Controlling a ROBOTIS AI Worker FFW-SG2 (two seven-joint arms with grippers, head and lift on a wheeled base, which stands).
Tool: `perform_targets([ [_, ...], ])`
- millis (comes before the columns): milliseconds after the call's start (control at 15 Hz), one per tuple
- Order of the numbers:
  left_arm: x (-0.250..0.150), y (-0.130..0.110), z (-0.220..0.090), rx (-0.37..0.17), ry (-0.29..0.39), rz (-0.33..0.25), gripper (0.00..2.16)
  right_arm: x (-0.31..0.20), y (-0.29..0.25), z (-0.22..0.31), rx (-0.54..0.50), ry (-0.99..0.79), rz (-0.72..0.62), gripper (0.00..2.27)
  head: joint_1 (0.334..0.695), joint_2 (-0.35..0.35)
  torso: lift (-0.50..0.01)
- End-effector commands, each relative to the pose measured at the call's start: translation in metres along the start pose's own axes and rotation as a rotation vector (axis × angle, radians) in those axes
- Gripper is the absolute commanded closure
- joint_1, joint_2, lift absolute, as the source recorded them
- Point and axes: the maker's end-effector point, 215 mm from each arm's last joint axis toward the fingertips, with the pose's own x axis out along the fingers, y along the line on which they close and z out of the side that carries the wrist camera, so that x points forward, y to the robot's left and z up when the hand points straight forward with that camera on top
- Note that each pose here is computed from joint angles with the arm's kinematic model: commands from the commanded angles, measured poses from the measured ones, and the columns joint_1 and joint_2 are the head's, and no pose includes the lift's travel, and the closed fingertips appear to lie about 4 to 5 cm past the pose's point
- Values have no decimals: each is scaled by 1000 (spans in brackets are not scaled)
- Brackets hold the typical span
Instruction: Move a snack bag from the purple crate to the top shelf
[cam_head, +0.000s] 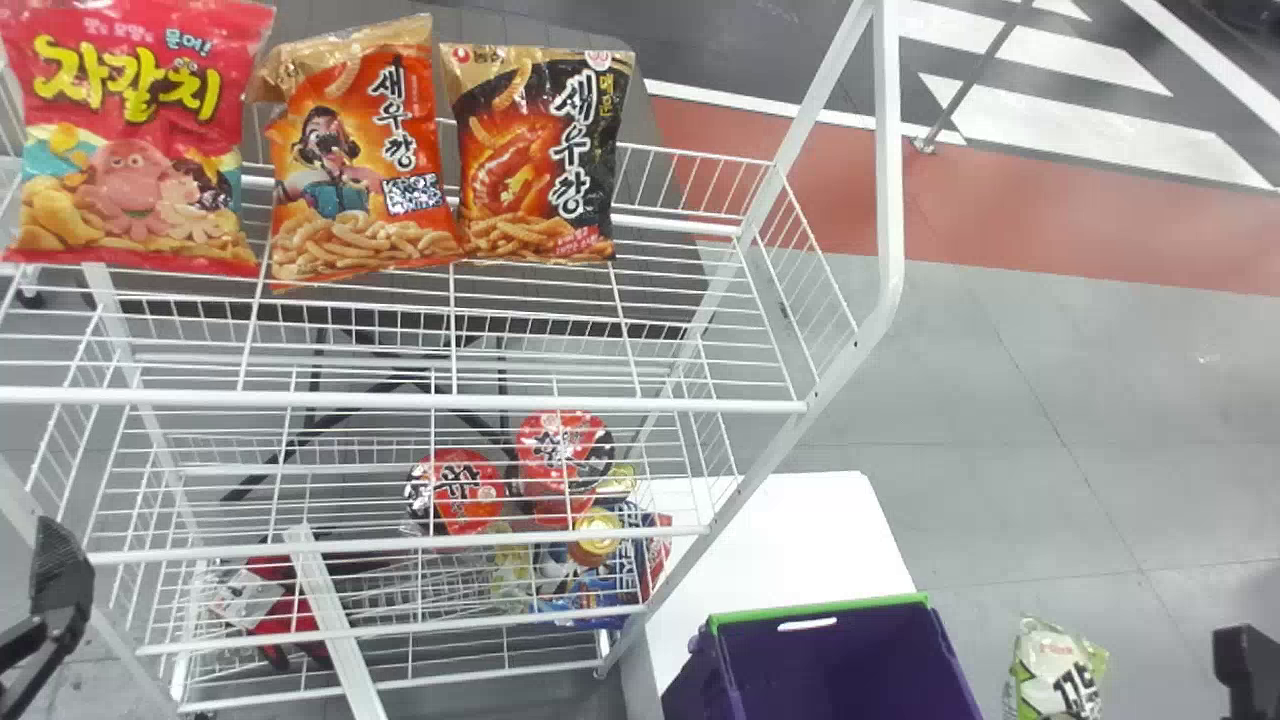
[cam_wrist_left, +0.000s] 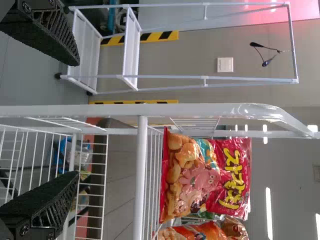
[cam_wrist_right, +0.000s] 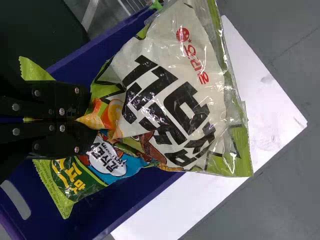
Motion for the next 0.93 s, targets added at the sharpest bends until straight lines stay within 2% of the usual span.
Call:
perform_targets([
  [0,-1,-2,0,-2,-1,-2,12,0,-1,-1,-3,0,0,2138,695,-350,-42],
  [867,-5,-4,2,7,-10,-10,12,1,-2,1,-12,-1,-2,2142,695,-350,7],
])
